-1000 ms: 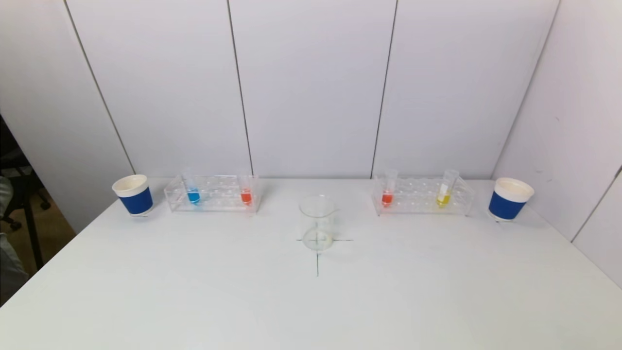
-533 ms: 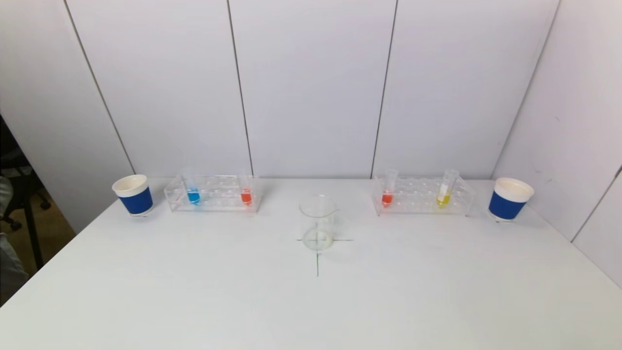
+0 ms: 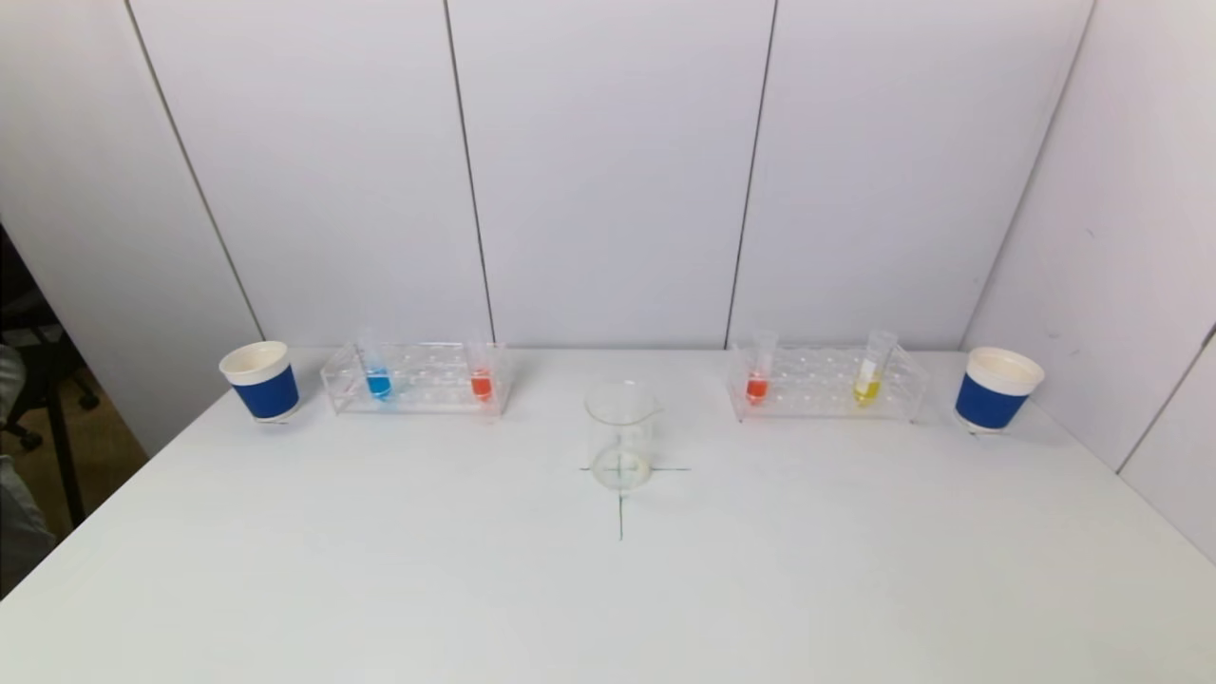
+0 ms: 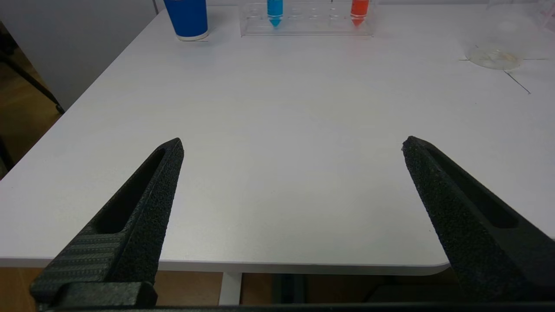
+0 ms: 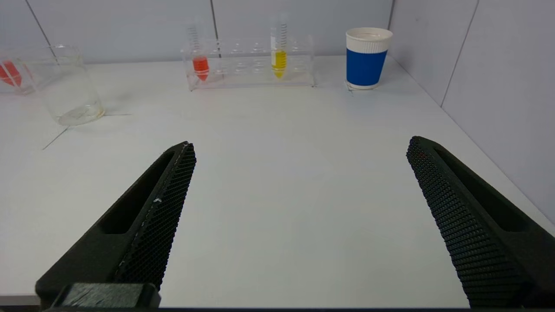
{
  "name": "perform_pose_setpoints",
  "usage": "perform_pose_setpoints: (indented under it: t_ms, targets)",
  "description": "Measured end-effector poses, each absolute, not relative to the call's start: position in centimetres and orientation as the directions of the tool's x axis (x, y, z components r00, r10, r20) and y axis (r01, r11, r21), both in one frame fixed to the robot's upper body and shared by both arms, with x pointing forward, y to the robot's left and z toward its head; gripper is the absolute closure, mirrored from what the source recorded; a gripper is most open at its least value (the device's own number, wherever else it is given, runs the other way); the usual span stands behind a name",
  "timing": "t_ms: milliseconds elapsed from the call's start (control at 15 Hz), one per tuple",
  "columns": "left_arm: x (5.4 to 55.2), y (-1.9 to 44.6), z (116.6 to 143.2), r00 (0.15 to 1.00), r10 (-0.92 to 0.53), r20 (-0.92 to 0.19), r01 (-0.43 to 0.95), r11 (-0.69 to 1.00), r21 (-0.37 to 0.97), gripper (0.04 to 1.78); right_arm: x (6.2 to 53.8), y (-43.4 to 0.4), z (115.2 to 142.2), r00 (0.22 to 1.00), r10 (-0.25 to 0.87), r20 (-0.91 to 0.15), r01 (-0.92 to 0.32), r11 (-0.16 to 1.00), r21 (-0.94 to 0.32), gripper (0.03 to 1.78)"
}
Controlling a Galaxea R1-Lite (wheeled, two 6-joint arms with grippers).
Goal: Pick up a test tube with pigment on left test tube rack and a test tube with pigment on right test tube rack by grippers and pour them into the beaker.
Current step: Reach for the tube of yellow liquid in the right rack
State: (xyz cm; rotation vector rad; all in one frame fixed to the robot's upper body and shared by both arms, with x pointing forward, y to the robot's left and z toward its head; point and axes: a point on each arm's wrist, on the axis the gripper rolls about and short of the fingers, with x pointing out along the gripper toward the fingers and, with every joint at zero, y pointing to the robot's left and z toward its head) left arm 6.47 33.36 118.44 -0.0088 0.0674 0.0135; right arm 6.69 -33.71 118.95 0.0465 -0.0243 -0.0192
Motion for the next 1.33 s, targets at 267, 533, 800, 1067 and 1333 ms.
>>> perform_pose_setpoints:
  t_ms: [267, 533, 800, 1067, 1333]
  targets:
    - [6.5, 33.4, 118.4, 0.998, 0.013, -0.067, -0.014, 1.000, -0.008, 0.06, 5.6, -33.7, 122.0, 0.999, -0.004, 0.037, 0.002, 0.999, 0.045, 0.04]
    - [6.5, 33.4, 118.4, 0.998, 0.013, -0.067, -0.014, 1.000, -0.008, 0.06, 6.2, -33.7, 127.0, 0.999, 0.016, 0.043, -0.018, 0.999, 0.046, 0.04]
    - [6.5, 33.4, 118.4, 0.998, 0.013, -0.067, -0.013, 1.000, -0.008, 0.06, 10.0, -33.6, 131.5, 0.998, 0.041, 0.050, -0.043, 0.998, 0.043, 0.04]
    - [6.5, 33.4, 118.4, 0.998, 0.013, -0.067, -0.014, 1.000, -0.008, 0.06, 15.1, -33.4, 133.2, 0.998, 0.055, 0.025, -0.056, 0.997, 0.046, 0.04]
    - [6.5, 33.4, 118.4, 0.998, 0.013, -0.068, -0.014, 1.000, -0.008, 0.06, 20.2, -33.2, 133.4, 0.998, 0.062, -0.004, -0.062, 0.997, 0.050, 0.04]
